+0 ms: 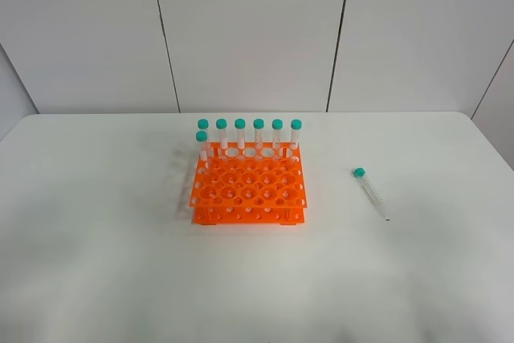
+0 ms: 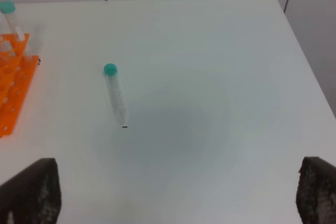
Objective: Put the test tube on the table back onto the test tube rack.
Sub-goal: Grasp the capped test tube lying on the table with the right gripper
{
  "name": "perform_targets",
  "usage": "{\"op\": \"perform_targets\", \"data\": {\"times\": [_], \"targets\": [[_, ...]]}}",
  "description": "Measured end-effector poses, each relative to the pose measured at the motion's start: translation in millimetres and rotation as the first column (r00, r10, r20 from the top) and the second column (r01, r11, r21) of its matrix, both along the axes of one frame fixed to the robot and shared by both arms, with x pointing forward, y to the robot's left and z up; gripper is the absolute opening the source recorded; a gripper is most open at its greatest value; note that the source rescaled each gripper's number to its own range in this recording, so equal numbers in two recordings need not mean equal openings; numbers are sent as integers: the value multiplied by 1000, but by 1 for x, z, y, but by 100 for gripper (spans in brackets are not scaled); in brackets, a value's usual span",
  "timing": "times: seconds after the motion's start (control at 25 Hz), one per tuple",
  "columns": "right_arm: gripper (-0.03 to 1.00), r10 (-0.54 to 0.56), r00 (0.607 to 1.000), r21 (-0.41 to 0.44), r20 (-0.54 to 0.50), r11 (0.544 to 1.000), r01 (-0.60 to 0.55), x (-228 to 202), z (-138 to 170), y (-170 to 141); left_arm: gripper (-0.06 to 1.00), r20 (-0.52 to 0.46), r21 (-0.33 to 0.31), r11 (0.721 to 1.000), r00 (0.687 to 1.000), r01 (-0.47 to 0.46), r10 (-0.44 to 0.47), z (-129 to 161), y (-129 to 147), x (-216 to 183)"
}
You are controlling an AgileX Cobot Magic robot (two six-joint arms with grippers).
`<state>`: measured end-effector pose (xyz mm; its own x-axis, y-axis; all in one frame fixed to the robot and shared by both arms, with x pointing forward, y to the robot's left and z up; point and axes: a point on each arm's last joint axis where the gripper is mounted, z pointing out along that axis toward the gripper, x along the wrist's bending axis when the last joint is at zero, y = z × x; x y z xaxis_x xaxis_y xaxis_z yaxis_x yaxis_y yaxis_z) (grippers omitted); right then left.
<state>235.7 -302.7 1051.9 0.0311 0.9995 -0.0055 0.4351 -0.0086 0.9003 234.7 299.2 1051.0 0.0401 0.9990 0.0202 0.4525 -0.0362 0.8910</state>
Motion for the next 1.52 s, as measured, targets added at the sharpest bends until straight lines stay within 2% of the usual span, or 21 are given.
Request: {"op": "perform_targets", "data": {"times": [0.4, 0.48, 0.64, 0.76, 0.92, 1.12, 1.28, 1.4, 1.52], "targets": [[100, -4, 1000, -7, -16, 1000, 4, 3, 3, -1, 100, 0, 0, 1000, 1000, 0, 0, 0, 0, 0], [100, -4, 998, -8, -56, 1000, 4, 11, 13, 0, 100, 0, 0, 1000, 1000, 0, 0, 0, 0, 0], [100, -5, 980, -10, -201, 1000, 3, 49, 39, 0, 100, 0, 0, 1000, 1000, 0, 0, 0, 0, 0], [100, -5, 945, -13, -328, 1000, 1, 90, 51, 1, 100, 0, 0, 1000, 1000, 0, 0, 0, 0, 0], [100, -6, 867, -16, -499, 1000, -2, 154, 49, 2, 100, 0, 0, 1000, 1000, 0, 0, 0, 0, 0], [100, 10, 725, -34, -688, 998, -46, 236, 18, 3, 100, 0, 0, 1000, 1000, 0, 0, 0, 0, 0], [100, 24, 637, -39, -770, 996, -85, 293, -12, 4, 100, 0, 0, 1000, 1000, 0, 0, 0, 0, 0], [100, 46, 622, -31, -781, 993, -113, 330, -30, 10, 100, 0, 0, 1000, 1000, 0, 0, 0, 0, 0], [100, 105, 625, -20, -774, 982, -189, 354, -45, 31, 100, 0, 0, 1000, 1000, 0, 0, 0, 0, 0]]}}
